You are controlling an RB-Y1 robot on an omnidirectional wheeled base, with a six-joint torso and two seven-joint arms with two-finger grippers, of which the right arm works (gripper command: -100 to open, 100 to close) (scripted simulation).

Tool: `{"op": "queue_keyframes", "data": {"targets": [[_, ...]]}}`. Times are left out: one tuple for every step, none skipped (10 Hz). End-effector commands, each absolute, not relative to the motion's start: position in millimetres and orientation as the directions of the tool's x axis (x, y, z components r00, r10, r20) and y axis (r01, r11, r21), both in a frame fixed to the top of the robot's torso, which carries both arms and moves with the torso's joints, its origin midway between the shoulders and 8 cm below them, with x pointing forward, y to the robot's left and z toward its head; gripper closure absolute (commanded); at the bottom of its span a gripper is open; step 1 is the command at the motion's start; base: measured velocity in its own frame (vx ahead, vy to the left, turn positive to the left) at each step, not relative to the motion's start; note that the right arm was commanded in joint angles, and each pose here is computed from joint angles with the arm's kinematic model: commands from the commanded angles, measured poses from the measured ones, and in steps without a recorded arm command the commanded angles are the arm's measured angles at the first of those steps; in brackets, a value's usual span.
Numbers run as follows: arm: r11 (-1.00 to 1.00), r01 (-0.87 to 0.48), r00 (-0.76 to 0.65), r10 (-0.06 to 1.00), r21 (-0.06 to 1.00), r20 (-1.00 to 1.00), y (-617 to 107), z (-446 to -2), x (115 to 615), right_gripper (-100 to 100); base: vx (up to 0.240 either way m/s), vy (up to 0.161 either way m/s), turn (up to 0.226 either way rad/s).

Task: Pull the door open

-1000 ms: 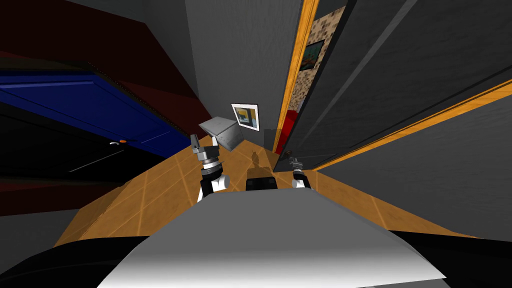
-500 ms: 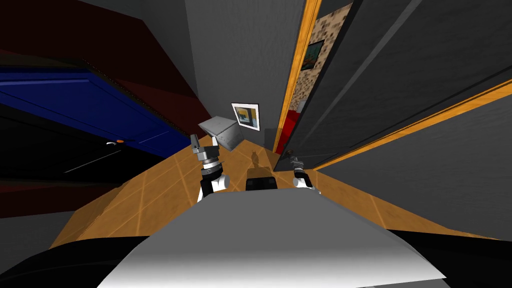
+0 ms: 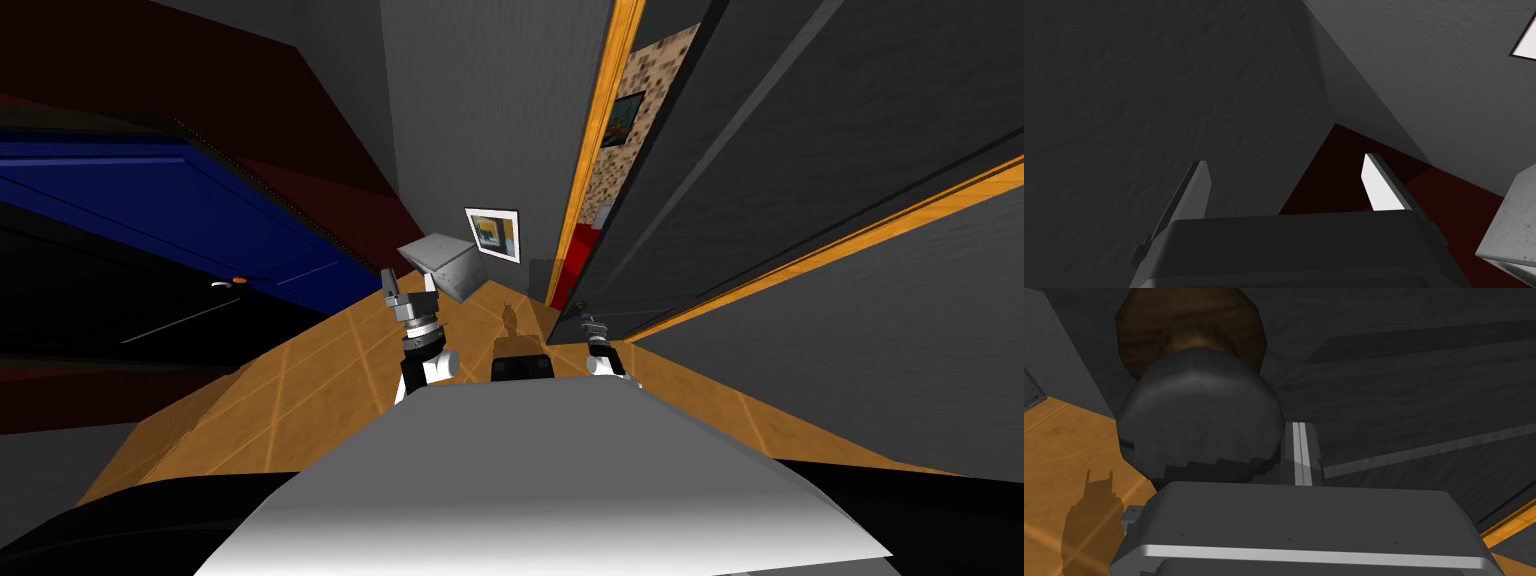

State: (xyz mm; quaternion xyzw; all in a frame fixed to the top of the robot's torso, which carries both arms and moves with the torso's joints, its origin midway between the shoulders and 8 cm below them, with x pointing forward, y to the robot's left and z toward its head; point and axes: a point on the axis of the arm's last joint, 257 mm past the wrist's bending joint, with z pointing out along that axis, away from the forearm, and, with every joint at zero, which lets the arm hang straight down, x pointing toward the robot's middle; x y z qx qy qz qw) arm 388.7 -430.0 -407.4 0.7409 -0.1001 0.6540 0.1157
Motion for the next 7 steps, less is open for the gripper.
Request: {"op": "queue_keyframes", "data": {"targets": [[-0.956, -0.292, 0.110, 0.002, 0.034, 0.994, -424.2, -403.1, 393.4, 100, 0.000, 0.000, 0.000], [-0.960, -0.277, 0.104, 0.007, 0.035, 0.995, -419.1, -404.9, 387.4, -100, -0.107, -0.078, 0.138], [-0.962, -0.271, 0.098, 0.008, 0.034, 0.995, -416.2, -404.2, 387.0, -100, -0.186, -0.114, 0.158], [-0.966, -0.257, 0.085, 0.009, 0.031, 0.996, -409.6, -402.6, 386.0, -100, -0.202, -0.107, 0.132], [-0.968, -0.249, 0.078, 0.009, 0.029, 0.997, -406.1, -401.8, 385.4, -100, -0.164, -0.077, 0.074], [-0.972, -0.233, 0.064, 0.010, 0.024, 0.998, -398.7, -400.1, 384.0, -100, -0.178, -0.063, 0.117], [-0.974, -0.224, 0.057, 0.009, 0.022, 0.998, -394.9, -399.2, 383.3, -100, -0.168, -0.049, 0.141]]}}
